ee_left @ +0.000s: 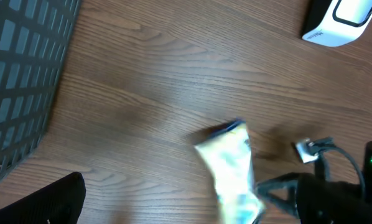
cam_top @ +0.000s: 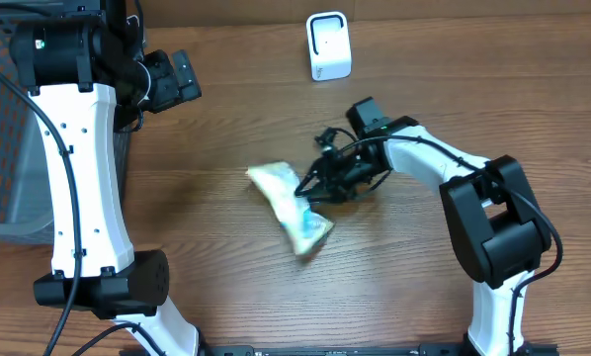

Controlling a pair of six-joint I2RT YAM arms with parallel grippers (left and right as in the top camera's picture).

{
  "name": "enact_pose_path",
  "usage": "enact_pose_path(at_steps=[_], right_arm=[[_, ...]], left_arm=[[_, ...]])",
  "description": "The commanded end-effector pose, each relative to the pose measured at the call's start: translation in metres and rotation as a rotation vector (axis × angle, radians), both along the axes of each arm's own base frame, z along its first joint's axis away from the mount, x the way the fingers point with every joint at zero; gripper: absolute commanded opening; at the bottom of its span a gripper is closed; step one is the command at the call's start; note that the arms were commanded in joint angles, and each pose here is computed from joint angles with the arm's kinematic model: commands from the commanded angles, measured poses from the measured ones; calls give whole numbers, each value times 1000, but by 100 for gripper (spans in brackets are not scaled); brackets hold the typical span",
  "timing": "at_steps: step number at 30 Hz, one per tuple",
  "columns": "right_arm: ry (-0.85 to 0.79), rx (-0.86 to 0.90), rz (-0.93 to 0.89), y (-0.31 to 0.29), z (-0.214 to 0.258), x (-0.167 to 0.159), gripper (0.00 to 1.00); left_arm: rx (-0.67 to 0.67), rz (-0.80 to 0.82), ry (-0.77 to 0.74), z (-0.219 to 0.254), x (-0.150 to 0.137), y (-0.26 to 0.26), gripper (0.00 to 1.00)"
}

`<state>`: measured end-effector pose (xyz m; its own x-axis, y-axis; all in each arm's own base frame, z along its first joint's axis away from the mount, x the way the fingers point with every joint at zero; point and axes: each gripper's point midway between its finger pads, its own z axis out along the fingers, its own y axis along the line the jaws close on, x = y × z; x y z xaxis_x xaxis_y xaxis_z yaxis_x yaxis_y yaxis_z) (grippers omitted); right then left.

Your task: Scan the item barcode

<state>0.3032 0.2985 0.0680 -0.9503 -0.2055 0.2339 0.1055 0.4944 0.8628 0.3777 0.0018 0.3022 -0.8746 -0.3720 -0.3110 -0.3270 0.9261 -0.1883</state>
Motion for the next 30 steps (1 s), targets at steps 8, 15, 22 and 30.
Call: enact_pose_path(at_steps=[8, 15, 22, 30], right_arm=[[-59, -346, -206, -95, -28, 56, 44], [-90, -337, -98, -100, 1, 49, 75], [-16, -281, 23, -56, -8, 2, 95], [43, -249, 11, -6, -33, -27, 94]], left_arm=[[-17, -43, 15, -5, 1, -6, 100], [-80, -148, 96, -28, -7, -34, 100], [-87, -159, 214, -71, -14, -41, 100], [-81, -154, 312, -99, -26, -39, 100]])
